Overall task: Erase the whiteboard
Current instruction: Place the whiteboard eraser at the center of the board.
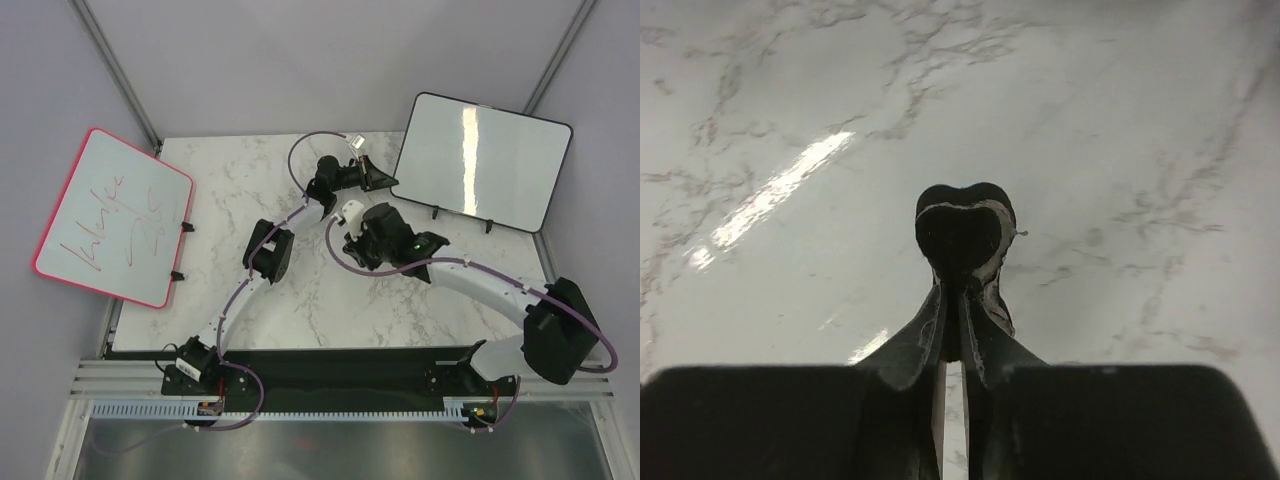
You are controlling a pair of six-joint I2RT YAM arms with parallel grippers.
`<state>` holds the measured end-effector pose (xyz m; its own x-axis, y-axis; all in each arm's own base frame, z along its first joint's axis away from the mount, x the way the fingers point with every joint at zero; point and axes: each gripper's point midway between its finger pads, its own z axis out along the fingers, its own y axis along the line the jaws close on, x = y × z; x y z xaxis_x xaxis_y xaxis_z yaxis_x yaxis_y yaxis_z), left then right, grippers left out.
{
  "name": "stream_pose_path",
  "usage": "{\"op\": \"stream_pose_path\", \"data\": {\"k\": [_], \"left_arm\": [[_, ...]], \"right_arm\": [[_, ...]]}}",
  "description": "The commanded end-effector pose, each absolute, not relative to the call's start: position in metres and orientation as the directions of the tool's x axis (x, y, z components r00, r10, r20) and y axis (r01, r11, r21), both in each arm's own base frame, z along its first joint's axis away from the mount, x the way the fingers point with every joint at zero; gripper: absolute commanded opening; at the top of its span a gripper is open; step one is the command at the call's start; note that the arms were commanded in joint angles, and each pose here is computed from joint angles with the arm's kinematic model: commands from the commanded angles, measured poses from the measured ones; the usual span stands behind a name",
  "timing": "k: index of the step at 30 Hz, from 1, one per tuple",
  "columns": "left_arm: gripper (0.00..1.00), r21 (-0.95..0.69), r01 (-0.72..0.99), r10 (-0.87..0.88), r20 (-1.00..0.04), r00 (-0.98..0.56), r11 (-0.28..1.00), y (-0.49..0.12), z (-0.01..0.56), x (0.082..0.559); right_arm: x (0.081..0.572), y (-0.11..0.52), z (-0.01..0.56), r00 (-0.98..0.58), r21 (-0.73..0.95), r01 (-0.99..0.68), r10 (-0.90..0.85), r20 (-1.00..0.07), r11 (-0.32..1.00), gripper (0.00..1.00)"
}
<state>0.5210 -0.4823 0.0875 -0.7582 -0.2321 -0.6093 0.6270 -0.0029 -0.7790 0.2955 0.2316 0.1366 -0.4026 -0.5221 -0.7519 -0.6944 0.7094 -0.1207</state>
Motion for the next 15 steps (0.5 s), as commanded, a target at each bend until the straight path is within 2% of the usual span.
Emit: {"op": "stream_pose_path", "data": {"k": [1, 2, 3, 4, 5, 6, 8, 11, 13, 15], "left_arm": [[0.02, -0.728, 0.683, -0.218, -0.657, -0.722, -0.066, -0.503, 0.111, 0.497], [0.02, -0.729, 0.682, -0.217, -0.656, -0.722, -0.066, -0.503, 0.110, 0.497], [0.02, -0.729, 0.682, -0.217, -0.657, -0.722, -0.065, -0.503, 0.109, 0.497], [0.02, -0.727, 0.683, -0.216, -0.658, -0.721, -0.066, -0.503, 0.109, 0.497], [0.02, -0.726, 0.684, -0.217, -0.659, -0.721, -0.067, -0.503, 0.110, 0.497], [0.02, -0.726, 0.684, -0.217, -0.659, -0.721, -0.067, -0.503, 0.110, 0.497], [0.02, -0.726, 0.685, -0.217, -0.659, -0.720, -0.067, -0.503, 0.111, 0.497], [0.02, -0.728, 0.683, -0.217, -0.658, -0.721, -0.065, -0.503, 0.110, 0.497], [0.02, -0.726, 0.684, -0.216, -0.659, -0.720, -0.066, -0.503, 0.110, 0.497], [0.02, -0.725, 0.685, -0.215, -0.660, -0.720, -0.067, -0.503, 0.110, 0.497]], "right_arm": [[0.283, 0.263, 0.127, -0.448, -0.046, -0.734, -0.533, -0.718, 0.678, 0.16], [0.285, 0.268, 0.128, -0.442, -0.053, -0.734, -0.536, -0.719, 0.677, 0.49], [0.290, 0.268, 0.128, -0.429, -0.105, -0.716, -0.553, -0.715, 0.690, 0.64], [0.294, 0.271, 0.129, -0.417, -0.134, -0.708, -0.564, -0.712, 0.693, 0.75], [0.296, 0.271, 0.129, -0.398, -0.166, -0.711, -0.585, -0.706, 0.684, 0.93], [0.299, 0.270, 0.131, -0.390, -0.197, -0.695, -0.593, -0.704, 0.692, 0.98], [0.303, 0.267, 0.138, -0.386, -0.219, -0.670, -0.585, -0.714, 0.710, 0.98], [0.319, 0.247, 0.163, -0.395, -0.250, -0.523, -0.492, -0.775, 0.815, 0.98], [0.338, 0.210, 0.188, -0.446, -0.163, -0.257, -0.266, -0.854, 0.953, 0.98], [0.353, 0.162, 0.193, -0.487, -0.078, -0.049, -0.092, -0.868, 0.996, 0.98]]}}
